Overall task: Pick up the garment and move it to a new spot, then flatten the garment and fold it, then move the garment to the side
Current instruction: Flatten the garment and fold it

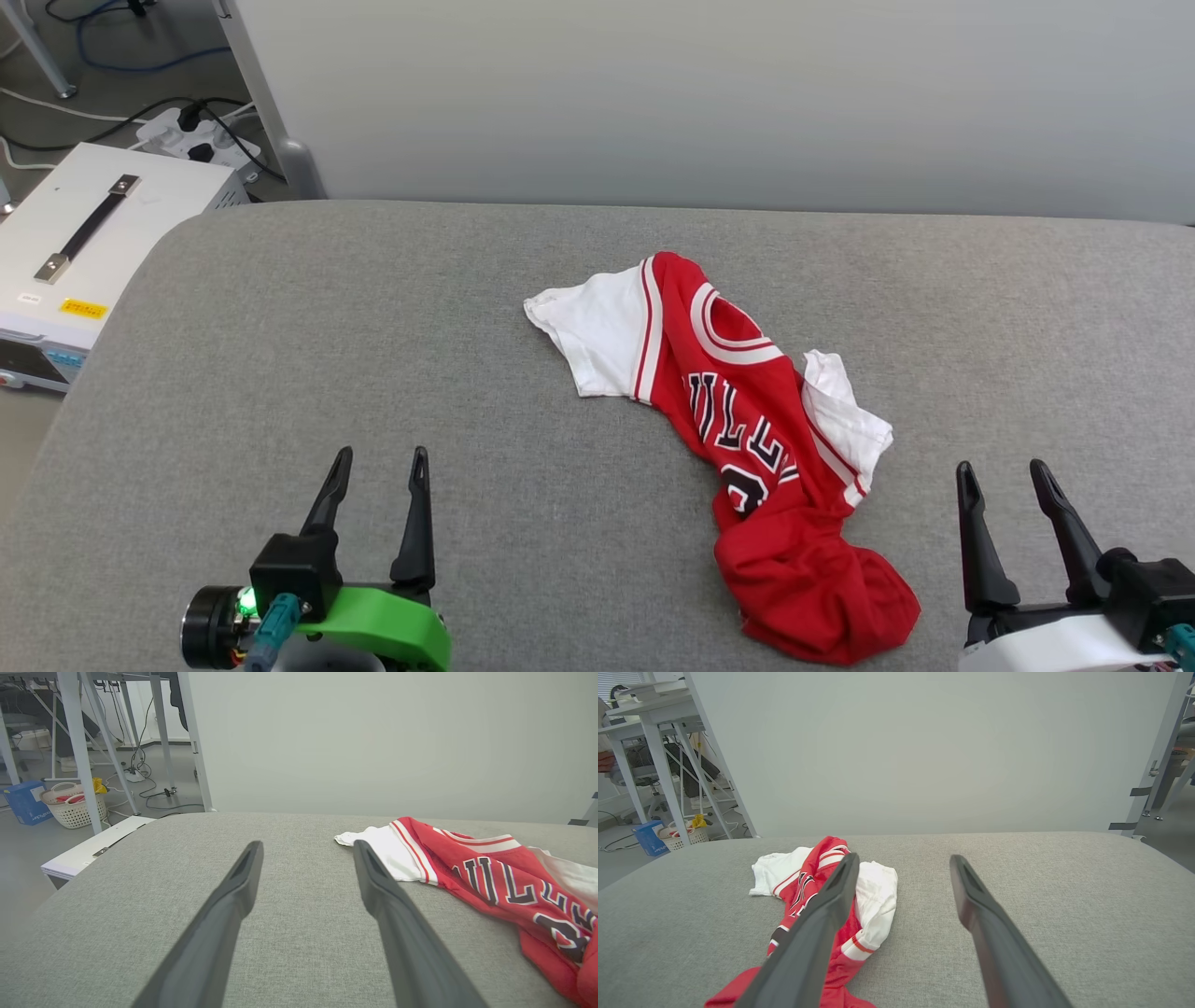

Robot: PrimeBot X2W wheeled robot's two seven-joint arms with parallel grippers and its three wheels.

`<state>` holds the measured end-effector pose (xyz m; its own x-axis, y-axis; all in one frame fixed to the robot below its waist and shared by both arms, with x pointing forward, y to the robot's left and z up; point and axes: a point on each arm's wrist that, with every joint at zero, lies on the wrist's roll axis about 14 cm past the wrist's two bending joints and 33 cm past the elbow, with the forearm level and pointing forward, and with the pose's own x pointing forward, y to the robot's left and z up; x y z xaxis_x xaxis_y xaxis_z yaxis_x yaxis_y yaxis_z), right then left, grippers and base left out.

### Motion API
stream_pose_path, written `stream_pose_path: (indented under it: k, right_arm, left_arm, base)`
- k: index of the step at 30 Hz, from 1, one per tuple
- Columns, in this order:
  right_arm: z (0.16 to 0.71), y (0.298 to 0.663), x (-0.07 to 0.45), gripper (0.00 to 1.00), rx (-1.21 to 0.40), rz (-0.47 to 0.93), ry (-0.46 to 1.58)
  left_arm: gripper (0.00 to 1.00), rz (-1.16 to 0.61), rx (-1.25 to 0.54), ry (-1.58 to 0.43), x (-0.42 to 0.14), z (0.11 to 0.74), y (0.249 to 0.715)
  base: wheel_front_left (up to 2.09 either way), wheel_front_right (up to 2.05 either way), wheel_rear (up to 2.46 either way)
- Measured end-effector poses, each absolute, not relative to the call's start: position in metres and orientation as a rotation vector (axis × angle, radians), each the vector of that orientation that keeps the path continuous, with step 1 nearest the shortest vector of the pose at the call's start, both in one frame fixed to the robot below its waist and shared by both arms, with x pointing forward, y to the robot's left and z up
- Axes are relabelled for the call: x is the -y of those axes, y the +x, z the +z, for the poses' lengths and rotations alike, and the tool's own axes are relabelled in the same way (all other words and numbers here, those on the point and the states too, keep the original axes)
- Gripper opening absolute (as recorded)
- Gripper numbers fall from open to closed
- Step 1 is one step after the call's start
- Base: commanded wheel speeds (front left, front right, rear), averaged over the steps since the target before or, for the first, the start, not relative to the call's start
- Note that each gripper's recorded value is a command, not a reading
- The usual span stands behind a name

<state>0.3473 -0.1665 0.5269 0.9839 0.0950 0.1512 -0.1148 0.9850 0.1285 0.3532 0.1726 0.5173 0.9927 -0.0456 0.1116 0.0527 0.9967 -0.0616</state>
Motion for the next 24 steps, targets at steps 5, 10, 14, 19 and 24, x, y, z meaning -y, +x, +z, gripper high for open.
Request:
stream_pose_path:
  k: [5,10,14,19,24]
  right_arm:
    - [0.546,0.356,0.169,1.0,0.205,0.101,0.12]
    - [0.6,0.38,0.164,1.0,0.37,0.154,0.036]
    - [0.638,0.398,0.164,1.0,0.477,0.204,-0.054]
    - [0.626,0.426,0.156,1.0,0.4,0.317,-0.173]
    - [0.592,0.449,0.139,1.0,0.12,0.444,-0.267]
  left_arm:
    - [1.0,-0.042,0.105,-0.063,-0.174,0.515,0.354]
    - [1.0,-0.041,0.091,-0.064,-0.174,0.511,0.355]
    - [1.0,-0.043,0.078,-0.063,-0.173,0.506,0.357]
    - [1.0,-0.037,0.06,-0.062,-0.175,0.501,0.36]
    - [1.0,-0.039,0.043,-0.065,-0.174,0.495,0.364]
  base:
    - [0.0,0.0,0.0]
    - [0.0,0.0,0.0]
    - [0.0,0.0,0.0]
    - [0.0,0.0,0.0]
    - [0.0,0.0,0.0]
